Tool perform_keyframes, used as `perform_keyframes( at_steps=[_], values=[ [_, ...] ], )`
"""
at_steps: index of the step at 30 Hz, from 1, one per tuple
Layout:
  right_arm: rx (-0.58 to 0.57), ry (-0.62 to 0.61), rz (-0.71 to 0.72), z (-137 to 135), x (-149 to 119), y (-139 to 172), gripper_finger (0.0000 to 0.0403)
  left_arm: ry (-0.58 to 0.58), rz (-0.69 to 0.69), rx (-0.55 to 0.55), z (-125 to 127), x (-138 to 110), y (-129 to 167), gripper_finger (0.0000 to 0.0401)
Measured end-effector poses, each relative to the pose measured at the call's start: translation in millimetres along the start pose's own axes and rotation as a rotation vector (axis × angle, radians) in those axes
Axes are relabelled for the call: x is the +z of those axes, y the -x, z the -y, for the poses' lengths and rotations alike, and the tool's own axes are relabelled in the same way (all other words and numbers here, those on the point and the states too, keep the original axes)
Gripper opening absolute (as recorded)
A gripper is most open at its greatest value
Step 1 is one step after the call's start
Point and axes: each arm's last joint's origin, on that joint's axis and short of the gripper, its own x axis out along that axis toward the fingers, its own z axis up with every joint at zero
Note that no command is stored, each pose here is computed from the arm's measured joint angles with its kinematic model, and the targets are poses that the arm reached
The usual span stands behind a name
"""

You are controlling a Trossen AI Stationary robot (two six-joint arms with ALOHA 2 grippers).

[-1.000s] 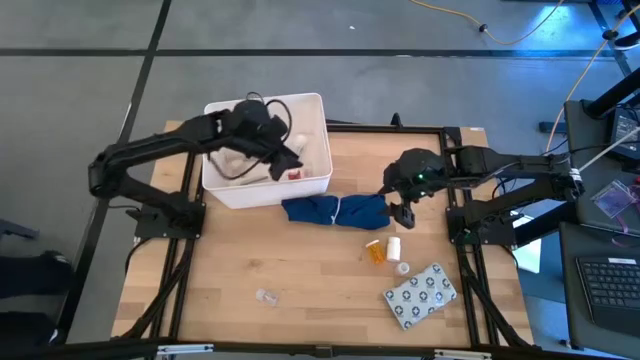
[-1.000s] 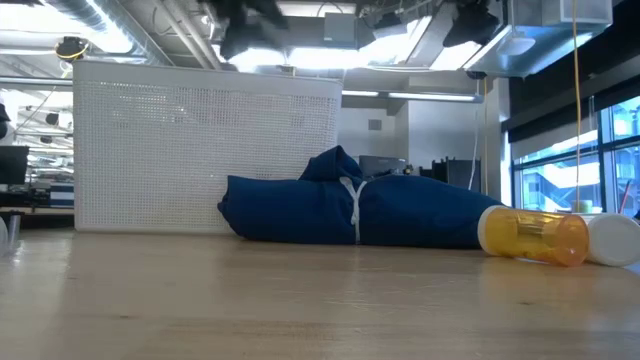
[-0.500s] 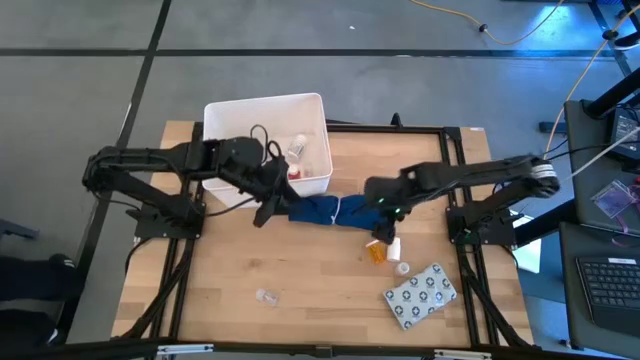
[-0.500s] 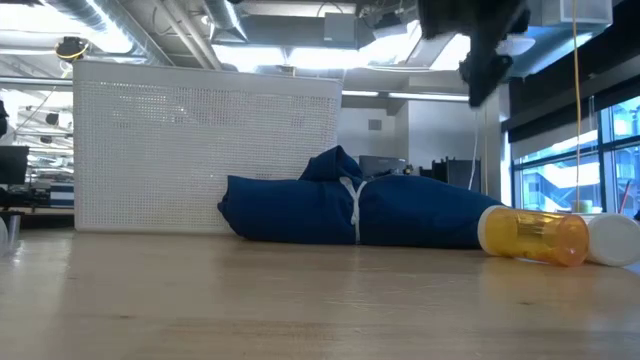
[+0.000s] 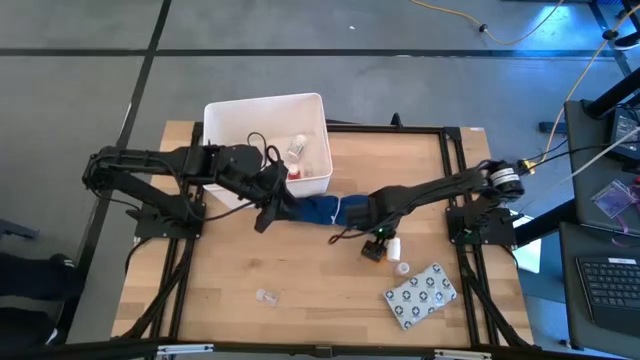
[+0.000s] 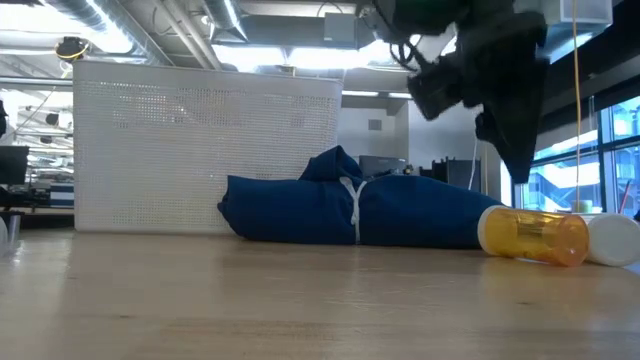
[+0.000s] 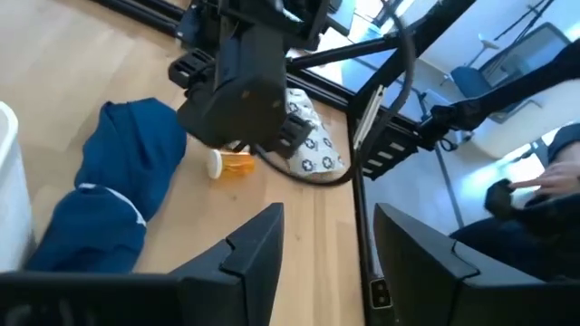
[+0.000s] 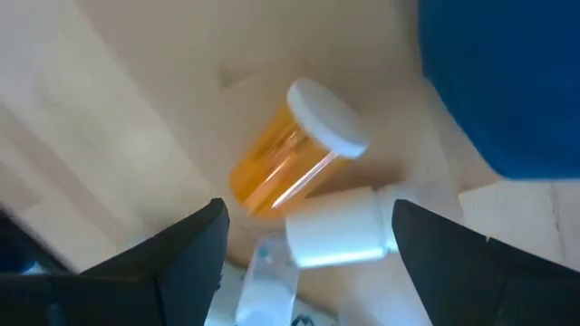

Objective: Pick & place medical supplies in basket/bin
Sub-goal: Put the orange pill bottle into the white container

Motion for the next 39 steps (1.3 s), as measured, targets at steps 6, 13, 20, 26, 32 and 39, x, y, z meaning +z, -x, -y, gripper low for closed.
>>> perform_keyframes(
  at_steps=[6, 13, 20, 26, 32, 39],
  values=[
    [-0.036, 0.009, -0.007, -6, 11, -24, 0.0309, 0.030, -0.026, -0.017, 6, -5, -1, 0.0164],
    [-0.059, 0.019, -0.062, -5, 18, -45, 0.0309, 0.042, -0.083, -0.046, 18, -15, -3, 0.0164],
    [-0.049, 0.056, -0.060, -6, 24, -54, 0.0283, 0.029, -0.125, -0.032, 31, -29, -7, 0.0164],
    [-0.037, 0.096, -0.046, -7, 26, -54, 0.0232, 0.002, -0.108, 0.010, 39, -35, -10, 0.0160],
    [-0.035, 0.142, -0.047, -7, 26, -54, 0.0205, 0.024, -0.087, 0.041, 41, -37, -10, 0.0159],
    [-0.034, 0.240, -0.048, -14, 29, -40, 0.0208, 0.034, -0.024, 0.129, 39, -35, -10, 0.0159]
  ],
)
